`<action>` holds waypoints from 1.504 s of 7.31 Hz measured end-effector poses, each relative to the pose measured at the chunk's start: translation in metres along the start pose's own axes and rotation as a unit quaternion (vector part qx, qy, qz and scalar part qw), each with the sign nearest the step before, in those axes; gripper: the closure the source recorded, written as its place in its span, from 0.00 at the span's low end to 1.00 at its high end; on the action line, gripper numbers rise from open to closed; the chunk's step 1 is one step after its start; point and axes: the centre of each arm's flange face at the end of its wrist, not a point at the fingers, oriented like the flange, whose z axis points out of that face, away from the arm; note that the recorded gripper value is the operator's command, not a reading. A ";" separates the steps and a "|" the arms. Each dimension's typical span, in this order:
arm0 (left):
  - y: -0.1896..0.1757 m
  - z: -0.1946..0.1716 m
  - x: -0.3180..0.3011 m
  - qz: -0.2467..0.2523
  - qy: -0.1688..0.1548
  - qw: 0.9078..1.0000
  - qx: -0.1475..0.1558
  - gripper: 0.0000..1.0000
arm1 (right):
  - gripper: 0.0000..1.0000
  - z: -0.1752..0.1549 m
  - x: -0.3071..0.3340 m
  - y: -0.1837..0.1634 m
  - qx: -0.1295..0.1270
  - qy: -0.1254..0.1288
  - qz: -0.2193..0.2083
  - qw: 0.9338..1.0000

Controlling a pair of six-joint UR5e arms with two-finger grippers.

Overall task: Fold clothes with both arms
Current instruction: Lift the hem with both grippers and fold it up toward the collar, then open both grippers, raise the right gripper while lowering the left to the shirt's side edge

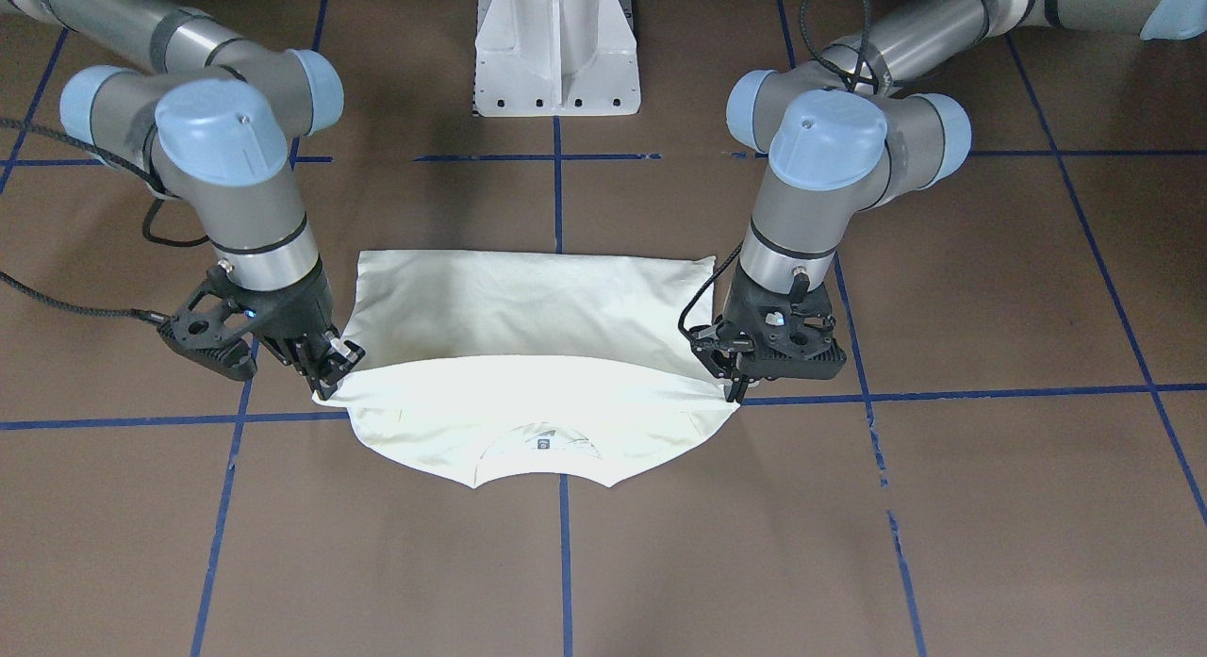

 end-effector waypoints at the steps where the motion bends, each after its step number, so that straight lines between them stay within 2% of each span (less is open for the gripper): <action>1: 0.010 0.011 0.004 0.004 0.001 1.000 -0.006 1.00 | 1.00 0.021 0.004 -0.004 0.003 0.003 -0.002 1.000; 2: 0.022 0.019 0.010 0.009 0.003 1.000 -0.014 0.54 | 0.13 0.032 0.007 -0.005 0.004 0.006 -0.006 1.000; 3: 0.032 0.025 0.014 0.014 0.003 1.000 -0.020 0.01 | 0.00 0.038 0.010 -0.004 0.004 0.009 -0.010 1.000; 5: 0.044 0.027 0.006 0.044 0.020 0.999 -0.015 0.00 | 0.00 0.036 0.008 0.003 0.016 0.006 -0.026 1.000; 8: 0.086 -0.004 -0.034 0.116 0.060 0.991 0.004 0.02 | 0.00 -0.001 0.005 0.005 0.014 -0.026 -0.069 0.997; 9: 0.115 -0.007 -0.048 0.121 0.076 0.990 0.002 0.20 | 0.00 -0.004 0.007 0.006 0.013 -0.029 -0.073 0.997; 10: 0.145 -0.001 -0.056 0.109 0.094 0.990 -0.003 0.24 | 0.00 -0.006 0.007 0.006 0.012 -0.030 -0.074 0.997; 11: 0.173 0.008 -0.054 0.087 0.107 0.990 -0.007 0.25 | 0.00 -0.006 0.007 0.006 0.012 -0.031 -0.075 0.997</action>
